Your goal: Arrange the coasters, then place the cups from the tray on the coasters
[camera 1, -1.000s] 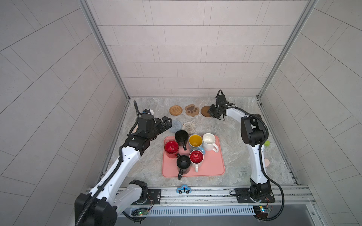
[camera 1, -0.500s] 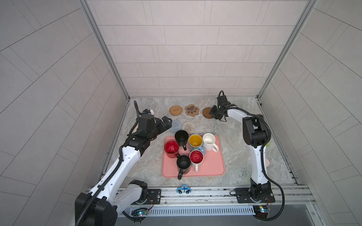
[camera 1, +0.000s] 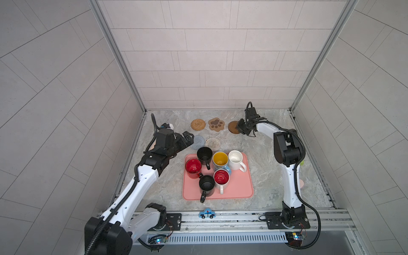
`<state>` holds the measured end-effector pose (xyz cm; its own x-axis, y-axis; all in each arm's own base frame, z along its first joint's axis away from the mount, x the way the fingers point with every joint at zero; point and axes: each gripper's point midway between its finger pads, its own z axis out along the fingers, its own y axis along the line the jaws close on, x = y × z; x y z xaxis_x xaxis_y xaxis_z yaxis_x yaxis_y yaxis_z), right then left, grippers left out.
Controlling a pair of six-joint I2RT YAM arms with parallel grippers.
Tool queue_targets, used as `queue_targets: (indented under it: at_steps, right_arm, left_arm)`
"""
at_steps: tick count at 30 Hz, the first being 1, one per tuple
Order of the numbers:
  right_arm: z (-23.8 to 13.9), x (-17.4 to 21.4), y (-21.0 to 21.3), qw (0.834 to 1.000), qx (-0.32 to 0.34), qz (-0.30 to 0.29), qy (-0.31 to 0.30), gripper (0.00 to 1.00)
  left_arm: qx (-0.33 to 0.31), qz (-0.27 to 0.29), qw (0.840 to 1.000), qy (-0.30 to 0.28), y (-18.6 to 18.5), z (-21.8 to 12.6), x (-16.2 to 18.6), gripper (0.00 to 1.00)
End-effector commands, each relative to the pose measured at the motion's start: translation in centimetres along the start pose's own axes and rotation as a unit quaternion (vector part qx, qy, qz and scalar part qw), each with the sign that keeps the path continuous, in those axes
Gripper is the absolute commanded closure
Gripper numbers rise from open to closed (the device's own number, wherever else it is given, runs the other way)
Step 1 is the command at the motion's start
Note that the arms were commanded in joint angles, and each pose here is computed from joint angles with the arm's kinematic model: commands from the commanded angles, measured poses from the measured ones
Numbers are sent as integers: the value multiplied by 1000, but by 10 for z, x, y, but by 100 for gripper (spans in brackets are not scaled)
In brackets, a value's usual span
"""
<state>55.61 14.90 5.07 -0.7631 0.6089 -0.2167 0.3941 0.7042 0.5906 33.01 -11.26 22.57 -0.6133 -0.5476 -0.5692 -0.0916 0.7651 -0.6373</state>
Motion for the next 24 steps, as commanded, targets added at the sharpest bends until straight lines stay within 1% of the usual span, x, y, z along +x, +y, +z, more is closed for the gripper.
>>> queue_targets:
  at_steps: [1,6,14,24]
  right_arm:
    - [-26,-11,21,1000,-18,-15,-18,68]
    - [-40,-11,21,999,-20,-21,-23,68]
    - [-51,-5,4,1000,-13,-13,-24,69]
    - [-34,5,-20,1000,1,4,-7,68]
  left_arm:
    - [0,-4,1000,-6,-1,-1,-2,0]
    - [0,-5,1000,-7,-1,-2,-2,0]
    - [-1,-5,1000,-4,-1,0,-1,0]
    - [4,-5,1000,-2,-4,-1,-1,0]
